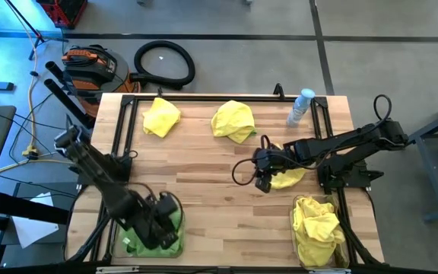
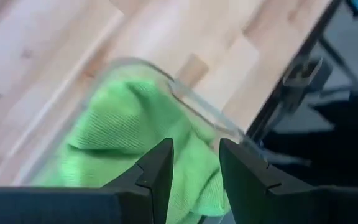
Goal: Sort microfiber towel by color & place in baskets
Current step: Put the middle right yellow microfiber towel into the right transparent bin, then put the left yellow microfiber towel into the right transparent bin
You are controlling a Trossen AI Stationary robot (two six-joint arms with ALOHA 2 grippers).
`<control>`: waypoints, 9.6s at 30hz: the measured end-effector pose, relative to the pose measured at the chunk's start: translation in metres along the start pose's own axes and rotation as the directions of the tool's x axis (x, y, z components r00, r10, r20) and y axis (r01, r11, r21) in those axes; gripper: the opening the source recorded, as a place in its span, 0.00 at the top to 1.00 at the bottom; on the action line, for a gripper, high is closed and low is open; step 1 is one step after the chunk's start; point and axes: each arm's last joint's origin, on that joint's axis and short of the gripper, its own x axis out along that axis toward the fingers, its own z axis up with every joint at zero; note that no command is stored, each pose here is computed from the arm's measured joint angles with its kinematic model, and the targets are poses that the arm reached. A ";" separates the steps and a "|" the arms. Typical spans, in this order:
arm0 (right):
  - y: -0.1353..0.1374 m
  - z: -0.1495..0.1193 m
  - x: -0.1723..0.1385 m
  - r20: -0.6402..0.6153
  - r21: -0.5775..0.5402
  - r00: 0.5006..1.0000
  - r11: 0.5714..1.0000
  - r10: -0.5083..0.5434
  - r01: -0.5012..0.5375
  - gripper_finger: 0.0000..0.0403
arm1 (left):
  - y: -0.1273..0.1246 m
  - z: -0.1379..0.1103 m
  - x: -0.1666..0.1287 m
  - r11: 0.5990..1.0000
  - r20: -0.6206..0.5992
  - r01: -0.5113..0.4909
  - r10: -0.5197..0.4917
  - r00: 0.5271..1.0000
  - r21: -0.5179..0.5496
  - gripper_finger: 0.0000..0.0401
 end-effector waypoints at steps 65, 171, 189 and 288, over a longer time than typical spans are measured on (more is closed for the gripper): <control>-0.076 -0.044 0.080 -0.456 0.732 0.852 0.437 -0.257 0.523 0.60 | 0.226 0.056 -0.086 0.895 0.594 -0.180 -0.111 0.797 0.408 0.70; 0.129 -0.144 -0.142 -0.344 0.600 0.928 0.726 -0.146 0.337 0.57 | 0.226 0.057 -0.086 0.918 0.600 -0.145 -0.116 0.791 0.369 0.70; 0.112 -0.081 -0.114 0.186 0.632 0.931 0.764 -0.313 0.130 0.57 | 0.223 0.064 -0.079 0.947 0.623 -0.188 -0.015 0.782 0.259 0.70; 0.009 -0.011 -0.035 0.662 -0.019 0.727 0.974 0.180 -0.224 0.50 | 0.134 0.131 0.035 0.896 0.311 0.322 -0.225 0.923 -0.306 1.00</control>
